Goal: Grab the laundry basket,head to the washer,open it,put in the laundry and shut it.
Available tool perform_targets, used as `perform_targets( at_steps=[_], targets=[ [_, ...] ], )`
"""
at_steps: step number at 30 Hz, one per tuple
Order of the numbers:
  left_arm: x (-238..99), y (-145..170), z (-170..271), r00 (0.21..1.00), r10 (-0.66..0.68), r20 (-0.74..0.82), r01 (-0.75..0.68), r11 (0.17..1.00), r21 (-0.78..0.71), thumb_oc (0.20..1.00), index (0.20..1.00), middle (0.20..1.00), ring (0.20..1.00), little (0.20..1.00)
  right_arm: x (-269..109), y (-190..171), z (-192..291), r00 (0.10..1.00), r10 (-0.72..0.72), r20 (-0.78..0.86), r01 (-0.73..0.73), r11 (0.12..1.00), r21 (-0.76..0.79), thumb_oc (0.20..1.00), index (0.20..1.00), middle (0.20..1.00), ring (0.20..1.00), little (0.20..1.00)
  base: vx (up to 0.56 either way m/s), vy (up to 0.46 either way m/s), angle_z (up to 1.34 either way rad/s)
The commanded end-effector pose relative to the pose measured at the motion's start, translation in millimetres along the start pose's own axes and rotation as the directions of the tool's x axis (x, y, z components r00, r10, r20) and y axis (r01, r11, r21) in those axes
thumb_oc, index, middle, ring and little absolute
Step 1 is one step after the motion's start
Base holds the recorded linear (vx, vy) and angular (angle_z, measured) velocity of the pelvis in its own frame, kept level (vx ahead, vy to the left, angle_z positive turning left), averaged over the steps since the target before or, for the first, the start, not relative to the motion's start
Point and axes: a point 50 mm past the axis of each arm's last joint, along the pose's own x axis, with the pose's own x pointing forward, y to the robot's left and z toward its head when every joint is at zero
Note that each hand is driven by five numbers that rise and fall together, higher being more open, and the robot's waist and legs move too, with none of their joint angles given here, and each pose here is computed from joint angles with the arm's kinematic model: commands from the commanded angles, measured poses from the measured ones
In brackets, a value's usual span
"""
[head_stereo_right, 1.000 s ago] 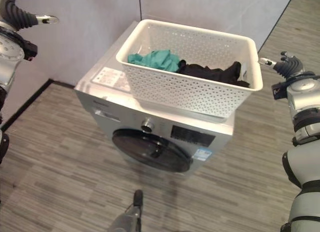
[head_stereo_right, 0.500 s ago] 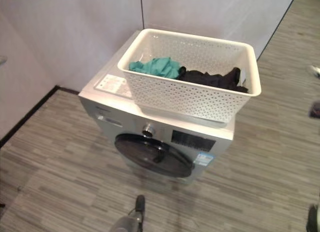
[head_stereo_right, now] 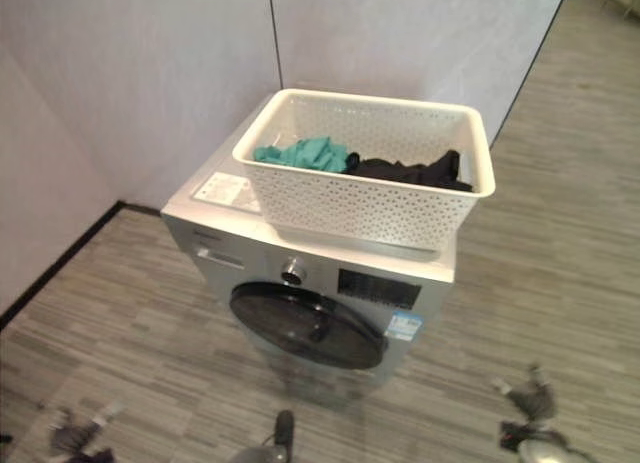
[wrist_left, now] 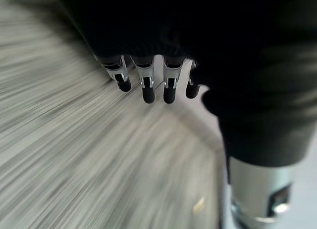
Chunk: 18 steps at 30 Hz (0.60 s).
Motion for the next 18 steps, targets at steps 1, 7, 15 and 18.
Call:
perform_targets(
  at_steps=[1, 7, 15, 18],
  targets=[
    [7, -22, 5, 0.997, -0.056, -0.044, 0.054, 0.997, -0.064, 1.0, 1.0, 1.0, 1.0, 1.0, 5, 23, 34, 0.988, 0.065, 0.143, -0.067, 0.998, 0.006, 1.0, 1.0, 1.0, 1.0, 1.0, -0.09, -0.106, 0.22],
    [-6, -47, -35, 0.966, -0.144, -0.213, 0.181, 0.969, 0.166, 1.0, 1.0, 1.0, 1.0, 1.0, -1, 63, 33, 0.968, 0.222, 0.12, -0.213, 0.973, -0.087, 1.0, 1.0, 1.0, 1.0, 1.0, -0.08, -0.124, 0.23],
    [-9, -56, -31, 0.977, -0.137, -0.165, 0.171, 0.962, 0.215, 1.0, 1.0, 1.0, 1.0, 1.0, 2, 81, 86, 0.895, 0.338, 0.292, -0.224, 0.905, -0.361, 1.0, 1.0, 1.0, 1.0, 1.0, -0.11, -0.166, 0.21],
    [-8, -60, -27, 0.977, -0.153, -0.146, 0.184, 0.954, 0.235, 1.0, 1.0, 1.0, 1.0, 1.0, 5, 74, 109, 0.875, 0.319, 0.365, -0.166, 0.904, -0.393, 1.0, 1.0, 1.0, 1.0, 1.0, -0.11, -0.053, 0.68]
  ],
)
